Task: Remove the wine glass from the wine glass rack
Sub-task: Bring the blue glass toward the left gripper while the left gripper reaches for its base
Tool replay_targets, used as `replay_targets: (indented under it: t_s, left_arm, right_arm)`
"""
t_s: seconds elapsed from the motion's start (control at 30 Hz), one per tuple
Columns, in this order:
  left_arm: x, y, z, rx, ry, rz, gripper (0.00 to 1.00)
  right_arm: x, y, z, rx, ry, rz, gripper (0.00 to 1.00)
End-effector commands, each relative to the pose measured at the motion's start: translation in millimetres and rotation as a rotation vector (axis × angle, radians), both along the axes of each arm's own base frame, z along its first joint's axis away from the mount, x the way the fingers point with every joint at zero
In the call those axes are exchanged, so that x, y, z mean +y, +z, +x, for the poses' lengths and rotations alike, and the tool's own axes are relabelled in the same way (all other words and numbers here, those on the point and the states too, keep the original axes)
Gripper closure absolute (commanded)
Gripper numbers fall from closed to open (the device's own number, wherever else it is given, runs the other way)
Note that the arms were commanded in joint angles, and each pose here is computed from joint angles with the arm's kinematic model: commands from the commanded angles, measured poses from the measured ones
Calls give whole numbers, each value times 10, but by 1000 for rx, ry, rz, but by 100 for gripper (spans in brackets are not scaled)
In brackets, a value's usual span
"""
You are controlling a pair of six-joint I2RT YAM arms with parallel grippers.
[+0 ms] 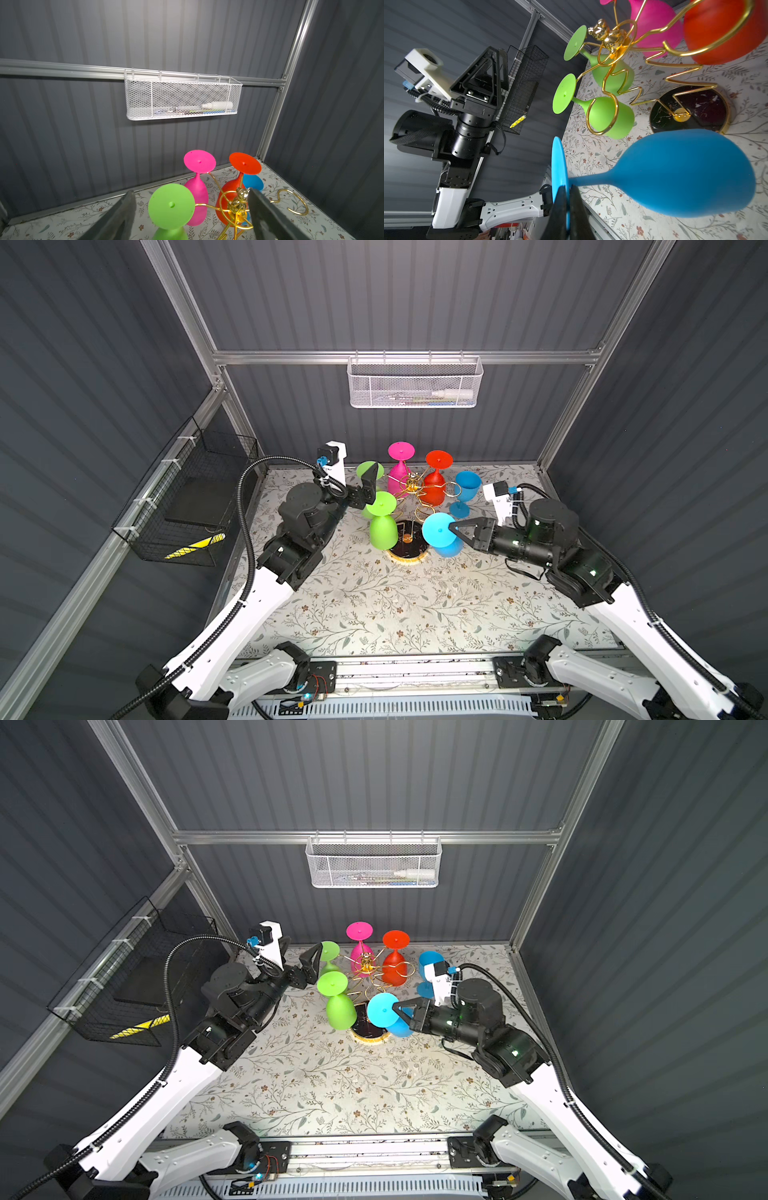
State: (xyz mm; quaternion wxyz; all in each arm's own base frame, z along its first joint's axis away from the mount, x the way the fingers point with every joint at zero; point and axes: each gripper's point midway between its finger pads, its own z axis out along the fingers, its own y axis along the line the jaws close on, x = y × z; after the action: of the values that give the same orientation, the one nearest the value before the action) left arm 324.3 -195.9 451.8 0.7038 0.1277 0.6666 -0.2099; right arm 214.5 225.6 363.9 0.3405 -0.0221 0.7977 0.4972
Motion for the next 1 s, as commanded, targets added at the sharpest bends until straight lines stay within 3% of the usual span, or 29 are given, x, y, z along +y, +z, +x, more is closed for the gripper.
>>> replay_targets:
  t_s: [0.0, 0.17, 0.57, 0.97]
  left_arm:
    - [-156, 116, -103, 61, -143, -21, 19]
    - [-279, 197, -139, 158, -352, -93, 26]
    - [-826, 415, -660, 224, -934, -129, 30]
    - [-1166, 230, -898, 322, -1121, -138, 30]
  right_arm:
    - [-105, 161, -17, -73, -8, -33, 100]
    - [-213, 385, -43, -149, -7, -68, 100]
    - [-217, 769, -74, -285, 45, -82, 100]
    - [-109, 912, -41, -340, 100, -78, 100]
